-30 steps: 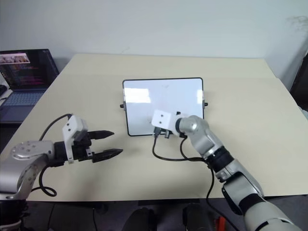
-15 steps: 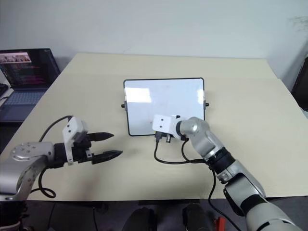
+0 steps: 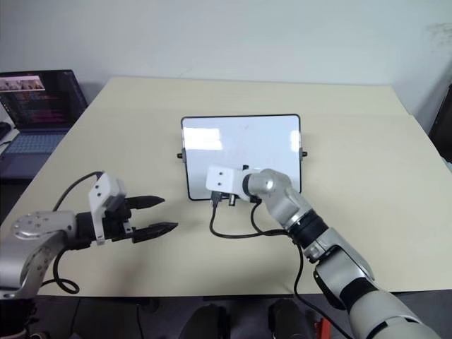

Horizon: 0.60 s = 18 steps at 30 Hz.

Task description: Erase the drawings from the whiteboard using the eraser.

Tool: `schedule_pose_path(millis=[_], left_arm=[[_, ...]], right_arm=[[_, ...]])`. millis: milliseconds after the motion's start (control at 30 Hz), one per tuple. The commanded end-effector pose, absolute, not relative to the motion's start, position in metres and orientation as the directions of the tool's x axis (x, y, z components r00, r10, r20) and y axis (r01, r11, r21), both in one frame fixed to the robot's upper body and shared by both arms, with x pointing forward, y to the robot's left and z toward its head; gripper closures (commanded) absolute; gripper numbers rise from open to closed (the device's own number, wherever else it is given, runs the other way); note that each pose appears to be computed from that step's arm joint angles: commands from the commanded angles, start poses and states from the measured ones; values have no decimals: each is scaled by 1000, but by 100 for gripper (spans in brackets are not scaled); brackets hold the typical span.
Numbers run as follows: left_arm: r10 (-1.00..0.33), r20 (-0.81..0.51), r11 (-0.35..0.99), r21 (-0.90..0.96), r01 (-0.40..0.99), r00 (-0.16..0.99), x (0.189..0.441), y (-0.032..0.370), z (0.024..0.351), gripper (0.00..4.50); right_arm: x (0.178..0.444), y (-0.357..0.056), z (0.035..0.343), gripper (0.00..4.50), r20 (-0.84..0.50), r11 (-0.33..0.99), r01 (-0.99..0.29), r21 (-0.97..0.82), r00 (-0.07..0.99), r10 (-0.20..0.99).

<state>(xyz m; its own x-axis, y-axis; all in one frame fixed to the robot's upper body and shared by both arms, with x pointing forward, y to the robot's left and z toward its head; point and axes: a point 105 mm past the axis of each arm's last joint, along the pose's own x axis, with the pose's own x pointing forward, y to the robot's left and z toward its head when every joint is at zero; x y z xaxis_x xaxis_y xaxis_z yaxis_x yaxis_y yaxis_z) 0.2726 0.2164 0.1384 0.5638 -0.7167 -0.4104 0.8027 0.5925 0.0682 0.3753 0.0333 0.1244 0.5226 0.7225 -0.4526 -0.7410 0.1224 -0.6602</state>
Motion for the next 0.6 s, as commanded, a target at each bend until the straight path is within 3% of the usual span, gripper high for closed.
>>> schedule_pose_path(millis=[33, 133, 367, 600], left_arm=[[-716, -390, 584, 117, 803, 578, 272, 216, 152, 0], [-717, -390, 584, 116, 804, 577, 271, 216, 152, 0], [-721, -392, 579, 113, 807, 572, 271, 215, 151, 0], [-726, -391, 569, 122, 813, 566, 274, 215, 152, 0]], right_arm=[[405, 20, 158, 322, -314, 238, -593, -769, 675, 667], [407, 17, 160, 322, -320, 234, -598, -766, 672, 668], [374, 10, 110, 322, -557, 33, -769, -639, 491, 670], [404, 4, 147, 322, -387, 173, -613, -771, 667, 637]])
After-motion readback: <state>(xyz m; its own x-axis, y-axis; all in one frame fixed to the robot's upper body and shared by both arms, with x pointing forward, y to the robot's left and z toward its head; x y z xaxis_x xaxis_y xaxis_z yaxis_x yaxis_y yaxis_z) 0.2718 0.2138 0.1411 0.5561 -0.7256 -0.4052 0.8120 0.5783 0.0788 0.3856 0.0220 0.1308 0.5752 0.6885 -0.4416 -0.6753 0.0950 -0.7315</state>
